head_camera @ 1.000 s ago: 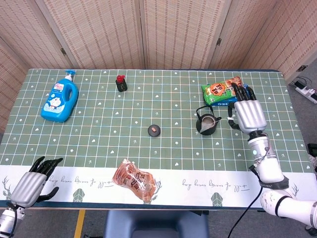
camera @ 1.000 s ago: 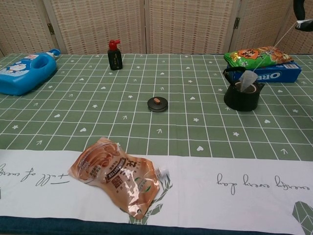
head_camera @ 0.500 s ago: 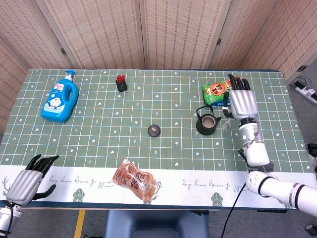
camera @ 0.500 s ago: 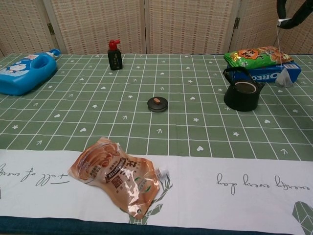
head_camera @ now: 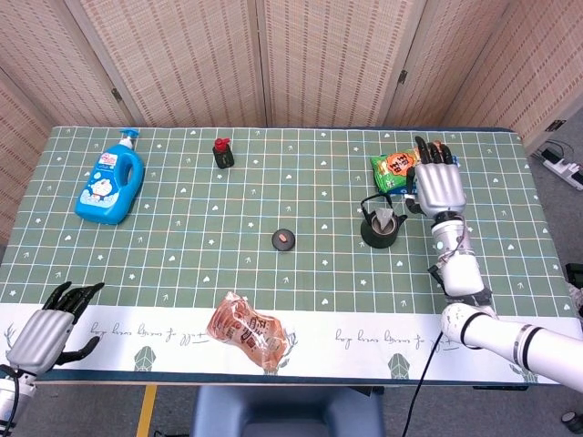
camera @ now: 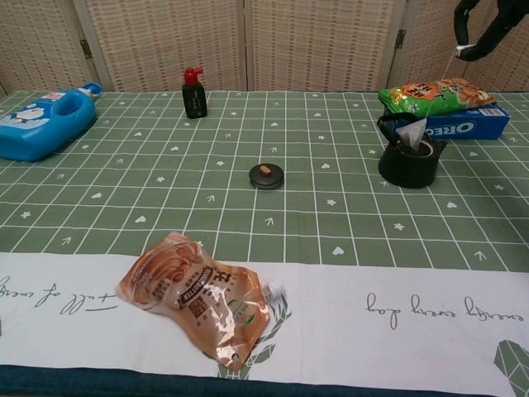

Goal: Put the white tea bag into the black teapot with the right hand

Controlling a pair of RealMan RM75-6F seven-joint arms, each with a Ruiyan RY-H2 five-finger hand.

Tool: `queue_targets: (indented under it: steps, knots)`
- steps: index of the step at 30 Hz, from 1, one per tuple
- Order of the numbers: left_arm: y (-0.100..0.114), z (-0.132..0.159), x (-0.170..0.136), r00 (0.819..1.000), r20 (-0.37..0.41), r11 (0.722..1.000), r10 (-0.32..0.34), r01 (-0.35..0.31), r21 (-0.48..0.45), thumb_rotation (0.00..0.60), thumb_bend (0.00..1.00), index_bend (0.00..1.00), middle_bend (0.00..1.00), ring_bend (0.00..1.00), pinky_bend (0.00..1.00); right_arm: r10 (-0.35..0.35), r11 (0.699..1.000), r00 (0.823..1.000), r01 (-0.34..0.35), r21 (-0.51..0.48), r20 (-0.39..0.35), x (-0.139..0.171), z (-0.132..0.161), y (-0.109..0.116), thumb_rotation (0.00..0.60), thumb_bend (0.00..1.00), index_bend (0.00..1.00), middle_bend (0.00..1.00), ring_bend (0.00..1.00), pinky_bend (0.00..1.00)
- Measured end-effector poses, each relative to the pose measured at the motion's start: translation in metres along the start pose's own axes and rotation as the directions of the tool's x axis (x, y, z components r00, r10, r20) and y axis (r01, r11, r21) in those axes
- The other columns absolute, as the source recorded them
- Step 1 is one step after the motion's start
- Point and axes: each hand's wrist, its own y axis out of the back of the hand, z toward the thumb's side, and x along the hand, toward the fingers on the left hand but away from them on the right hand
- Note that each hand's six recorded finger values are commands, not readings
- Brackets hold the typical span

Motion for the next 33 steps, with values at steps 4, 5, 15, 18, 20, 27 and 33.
queue_targets:
  steps: [4, 5, 15, 18, 20, 27, 33]
  knots:
    - [0.000, 0.000, -0.001, 1.000, 0.004, 1.000, -0.001, 0.001, 0.001, 0.600, 0.32, 0.00, 0.10, 0.10, 0.04, 0.007, 1.000, 1.000, -0.007, 0.007, -0.002, 0.000, -0.001, -0.006, 0.600, 0.37, 0.63, 0.00, 0.00, 0.00]
    - [0.000, 0.000, -0.001, 1.000, 0.004, 1.000, -0.001, 0.001, 0.001, 0.600, 0.32, 0.00, 0.10, 0.10, 0.04, 0.007, 1.000, 1.000, -0.007, 0.011, -0.002, 0.000, -0.001, -0.007, 0.600, 0.37, 0.63, 0.00, 0.00, 0.00]
    - [0.000, 0.003, -0.004, 1.000, 0.015, 1.000, 0.003, -0.003, 0.004, 0.600, 0.32, 0.00, 0.10, 0.10, 0.04, 0.033, 0.998, 0.999, -0.033, 0.046, -0.002, 0.004, -0.006, -0.025, 0.600, 0.37, 0.63, 0.00, 0.00, 0.00]
    - [0.000, 0.003, -0.003, 1.000, 0.012, 1.000, 0.003, -0.003, 0.004, 0.600, 0.32, 0.00, 0.10, 0.10, 0.04, 0.035, 0.998, 0.999, -0.035, 0.054, 0.007, 0.000, -0.008, -0.029, 0.600, 0.37, 0.63, 0.01, 0.00, 0.00]
    - [0.000, 0.002, -0.003, 1.000, 0.010, 1.000, 0.004, -0.004, 0.002, 0.600, 0.32, 0.00, 0.10, 0.10, 0.04, 0.030, 0.998, 0.999, -0.030, 0.054, 0.015, -0.003, -0.010, -0.030, 0.600, 0.37, 0.64, 0.01, 0.00, 0.00]
    - [0.001, 0.003, -0.004, 1.000, 0.014, 1.000, 0.007, -0.007, 0.002, 0.600, 0.32, 0.00, 0.10, 0.10, 0.04, 0.015, 0.999, 1.000, -0.015, 0.039, -0.004, -0.002, -0.009, -0.028, 0.600, 0.37, 0.64, 0.02, 0.00, 0.00]
    - [0.001, 0.005, -0.006, 1.000, 0.019, 1.000, 0.012, -0.012, 0.009, 0.600, 0.32, 0.00, 0.10, 0.10, 0.04, 0.011, 0.998, 0.999, -0.008, 0.059, -0.040, 0.014, -0.009, -0.028, 0.600, 0.37, 0.64, 0.02, 0.00, 0.00]
